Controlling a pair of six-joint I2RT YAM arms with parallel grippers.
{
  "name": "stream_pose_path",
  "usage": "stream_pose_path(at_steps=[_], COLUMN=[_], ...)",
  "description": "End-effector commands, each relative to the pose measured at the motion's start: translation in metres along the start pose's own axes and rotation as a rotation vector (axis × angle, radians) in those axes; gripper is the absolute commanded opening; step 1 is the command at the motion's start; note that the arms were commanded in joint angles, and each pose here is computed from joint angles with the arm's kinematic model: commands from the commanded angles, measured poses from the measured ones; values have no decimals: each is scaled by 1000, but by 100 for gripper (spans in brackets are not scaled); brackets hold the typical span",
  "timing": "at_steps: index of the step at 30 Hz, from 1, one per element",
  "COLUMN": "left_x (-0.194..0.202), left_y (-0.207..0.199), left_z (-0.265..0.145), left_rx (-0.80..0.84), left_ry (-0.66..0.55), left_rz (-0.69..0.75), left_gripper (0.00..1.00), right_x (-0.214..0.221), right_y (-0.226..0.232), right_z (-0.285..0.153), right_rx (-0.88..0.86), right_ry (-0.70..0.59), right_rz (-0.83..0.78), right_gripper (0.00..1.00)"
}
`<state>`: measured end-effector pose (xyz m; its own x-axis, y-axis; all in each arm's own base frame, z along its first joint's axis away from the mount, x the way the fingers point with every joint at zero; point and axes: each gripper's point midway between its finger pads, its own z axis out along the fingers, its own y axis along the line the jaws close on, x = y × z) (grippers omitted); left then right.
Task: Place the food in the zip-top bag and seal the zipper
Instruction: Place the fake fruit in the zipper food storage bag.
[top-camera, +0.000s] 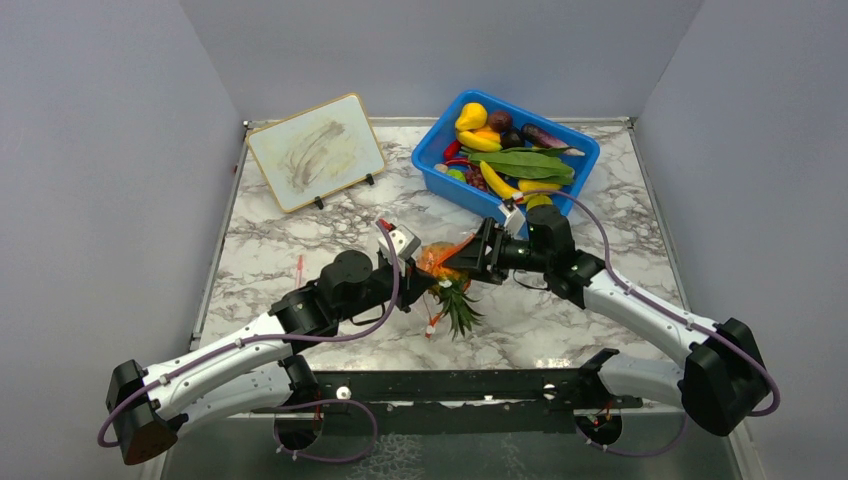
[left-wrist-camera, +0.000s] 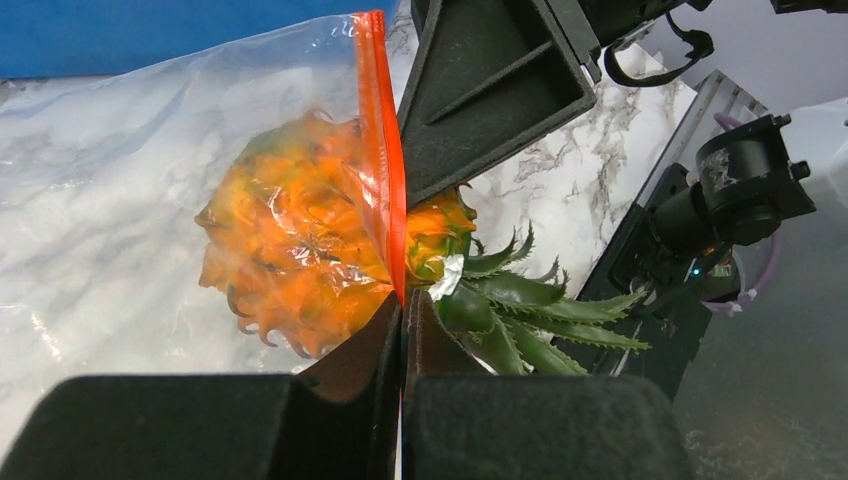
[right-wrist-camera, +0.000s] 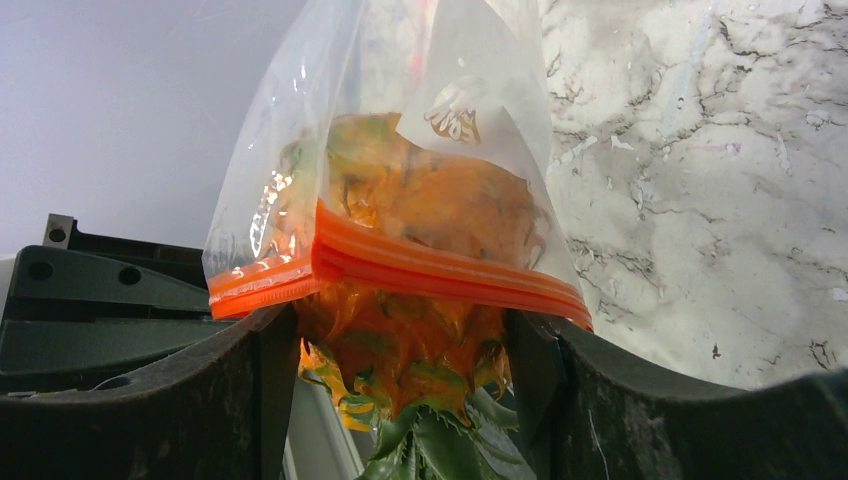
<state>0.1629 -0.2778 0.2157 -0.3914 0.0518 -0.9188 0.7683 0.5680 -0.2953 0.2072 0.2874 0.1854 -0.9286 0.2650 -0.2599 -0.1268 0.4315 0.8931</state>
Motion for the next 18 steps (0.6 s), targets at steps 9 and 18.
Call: stream_pose_path(at_steps=[9,18], left_x=[-21,-36], left_y=[13,15], left_z=[-4,-5], left_rx=[-105,-134], left_ry=[-77,-125], left_rz=[-81,-112], left_gripper=[0,0], right_x=[-15,-12], right_y=[32,36], right_z=[-13,-14], right_rx=[7,-4], right_ry=[6,37], right_rz=[-208,-230], right_gripper=[76,76])
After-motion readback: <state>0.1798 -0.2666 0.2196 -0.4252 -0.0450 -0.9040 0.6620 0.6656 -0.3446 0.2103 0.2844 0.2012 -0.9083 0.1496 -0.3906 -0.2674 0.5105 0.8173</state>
